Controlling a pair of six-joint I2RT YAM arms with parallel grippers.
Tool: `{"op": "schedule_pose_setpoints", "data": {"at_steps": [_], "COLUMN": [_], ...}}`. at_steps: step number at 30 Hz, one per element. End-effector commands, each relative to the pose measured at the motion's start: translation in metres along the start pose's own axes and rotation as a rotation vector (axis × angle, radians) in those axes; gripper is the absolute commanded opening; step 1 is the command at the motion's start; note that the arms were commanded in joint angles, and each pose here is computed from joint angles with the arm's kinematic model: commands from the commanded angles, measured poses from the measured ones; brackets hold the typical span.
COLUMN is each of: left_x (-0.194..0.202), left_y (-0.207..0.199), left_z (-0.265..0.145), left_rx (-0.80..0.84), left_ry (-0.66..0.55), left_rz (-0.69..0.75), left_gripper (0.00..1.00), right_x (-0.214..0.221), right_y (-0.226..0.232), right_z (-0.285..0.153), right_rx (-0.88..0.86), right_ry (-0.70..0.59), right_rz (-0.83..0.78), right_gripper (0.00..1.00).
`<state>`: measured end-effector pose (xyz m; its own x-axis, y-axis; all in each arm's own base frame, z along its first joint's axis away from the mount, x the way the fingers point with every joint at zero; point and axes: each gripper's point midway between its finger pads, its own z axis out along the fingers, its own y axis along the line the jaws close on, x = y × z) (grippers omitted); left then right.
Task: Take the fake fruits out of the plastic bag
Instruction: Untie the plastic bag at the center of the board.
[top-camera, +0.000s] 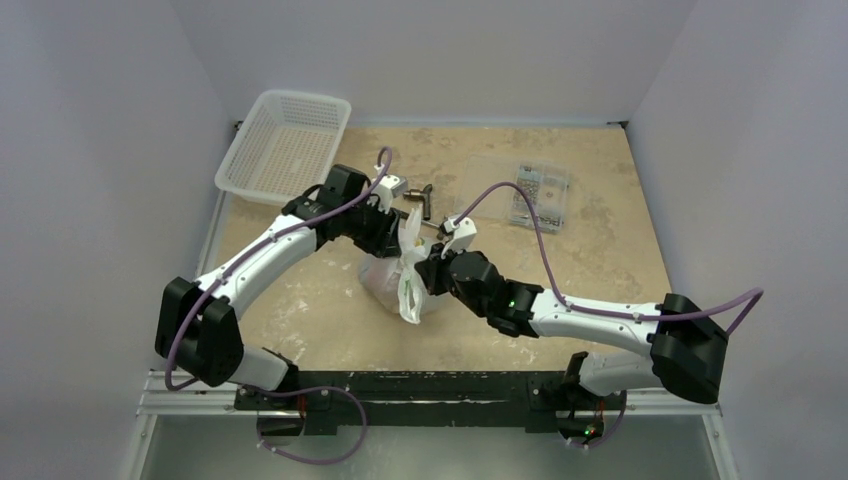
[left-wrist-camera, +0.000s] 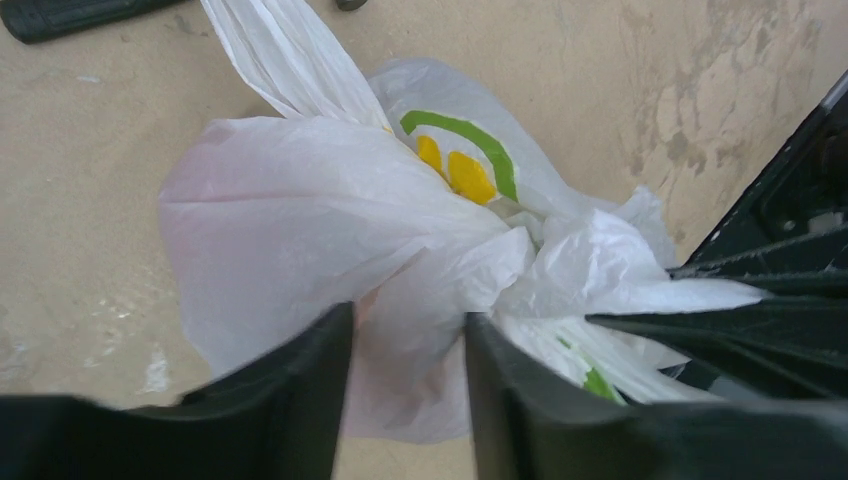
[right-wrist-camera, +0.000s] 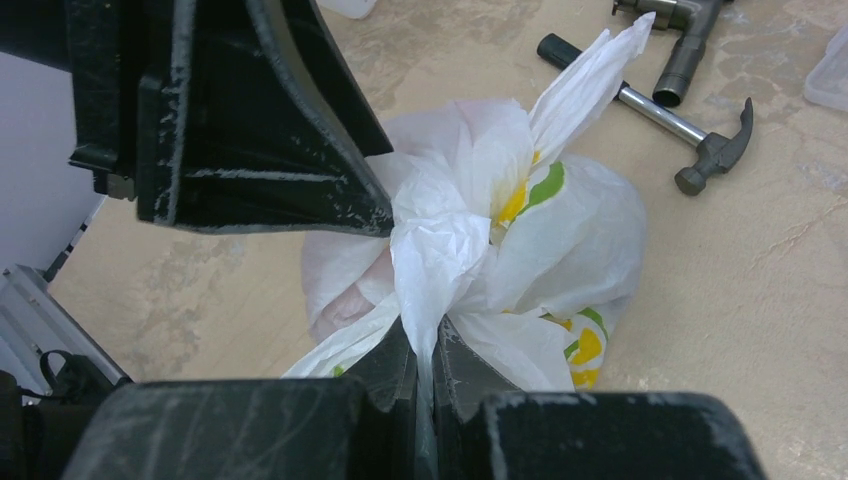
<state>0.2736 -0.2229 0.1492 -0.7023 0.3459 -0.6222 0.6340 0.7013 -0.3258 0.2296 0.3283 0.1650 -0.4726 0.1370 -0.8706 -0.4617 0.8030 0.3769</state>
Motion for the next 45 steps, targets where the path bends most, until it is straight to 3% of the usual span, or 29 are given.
{"op": "schedule_pose_setpoints", "data": {"at_steps": [1,3,8,12,16,18,22,28,32,36,45], "left_x": [-0.026,-0.026,-0.033,-0.043,-0.045,-0.044,-0.042,-0.044,-0.044,-0.043,-0.044], "left_y": [-0.007,0.006,0.049,0.041,0.027,0.024,0.021,0.019,0.019,0.019,0.018], "left_z": [0.001,-0.004,-0.037,-0.054,-0.057,-0.057,-0.056,-0.054,-0.053,-0.053,-0.053], "left_rx": [0.035,-0.051,-0.277,-0.254,-0.190,-0.178,-0.157,-0.144,-0.139,-0.137,-0.131], "left_ry": [-0.043,-0.025,-0.144,-0.237,-0.265,-0.266,-0.259,-0.252,-0.248,-0.245,-0.246], "left_rz": [0.034,0.021,-0.036,-0.003,0.024,0.025,0.023,0.019,0.014,0.011,0.004], "left_gripper": [0.29,0.00,0.00,0.00,0.00,0.00,0.00,0.00,0.00,0.00,0.00], "right_x": [-0.012,-0.012,0.014,0.028,0.020,0.006,-0.016,-0.037,-0.041,-0.040,-0.025], "right_y": [0.014,0.010,-0.044,-0.044,-0.036,-0.043,-0.030,0.006,0.024,0.026,0.005], "right_z": [-0.003,-0.005,-0.030,-0.043,-0.040,-0.040,-0.039,-0.030,-0.015,0.004,0.028], "right_rx": [-0.058,-0.033,0.148,0.031,0.033,0.101,0.074,0.033,0.036,0.133,0.380], "right_ry": [-0.037,-0.038,-0.076,-0.102,-0.051,-0.044,-0.001,0.030,0.036,0.048,0.029], "right_rz": [0.035,0.047,0.321,0.398,0.202,0.049,-0.204,-0.485,-0.590,-0.653,-0.689], "right_gripper": [0.00,0.00,0.00,0.00,0.05,0.14,0.44,0.62,0.61,0.46,0.41]}}
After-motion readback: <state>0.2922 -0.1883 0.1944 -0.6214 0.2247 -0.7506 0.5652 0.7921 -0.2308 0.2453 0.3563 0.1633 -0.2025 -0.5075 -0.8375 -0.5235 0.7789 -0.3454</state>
